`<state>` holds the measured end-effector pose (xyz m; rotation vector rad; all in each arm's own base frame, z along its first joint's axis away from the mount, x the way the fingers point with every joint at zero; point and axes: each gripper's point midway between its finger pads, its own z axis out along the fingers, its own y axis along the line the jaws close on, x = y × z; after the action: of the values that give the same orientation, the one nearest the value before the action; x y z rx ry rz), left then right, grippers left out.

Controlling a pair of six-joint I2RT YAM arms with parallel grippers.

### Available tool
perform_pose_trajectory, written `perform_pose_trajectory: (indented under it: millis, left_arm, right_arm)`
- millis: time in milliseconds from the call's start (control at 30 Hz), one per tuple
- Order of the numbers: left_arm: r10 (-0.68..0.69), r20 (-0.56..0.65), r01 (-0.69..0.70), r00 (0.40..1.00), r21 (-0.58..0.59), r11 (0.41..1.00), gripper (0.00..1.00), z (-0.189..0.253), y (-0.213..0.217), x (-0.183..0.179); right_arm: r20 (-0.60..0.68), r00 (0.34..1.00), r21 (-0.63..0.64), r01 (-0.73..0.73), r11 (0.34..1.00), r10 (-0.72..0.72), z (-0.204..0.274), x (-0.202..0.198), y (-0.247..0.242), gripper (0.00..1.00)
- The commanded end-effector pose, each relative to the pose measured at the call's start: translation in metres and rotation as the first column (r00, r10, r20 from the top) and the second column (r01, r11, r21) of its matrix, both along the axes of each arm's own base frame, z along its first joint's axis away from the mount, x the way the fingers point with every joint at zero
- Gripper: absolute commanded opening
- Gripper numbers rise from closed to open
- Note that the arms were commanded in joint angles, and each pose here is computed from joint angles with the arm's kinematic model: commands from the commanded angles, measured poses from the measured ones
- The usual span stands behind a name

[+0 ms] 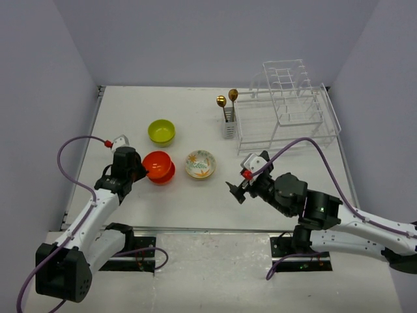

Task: Unload the bowls from the dish rack

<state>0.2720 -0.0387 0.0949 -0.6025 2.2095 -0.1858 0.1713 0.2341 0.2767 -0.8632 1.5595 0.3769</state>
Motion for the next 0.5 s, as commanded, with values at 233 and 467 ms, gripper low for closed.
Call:
perform_pose_trajectory:
  millis: [233,467]
  left_arm:
    - [-0.079,0.024,0.079,0.997,-0.025,0.997,0.00,-0.002,-0.017,0.017]
    - [-0.061,0.051,0.061,0.997,0.003,0.998,0.00,0.005,-0.017,0.017]
  right_arm:
    - [0.035,0.999,0.154,0.013,0.988,-0.019,0.019,-0.003,-0.009,0.99]
    - [0.040,0.999,0.185,-0.016,0.983,0.009,0.020,-0.007,-0.008,0.99]
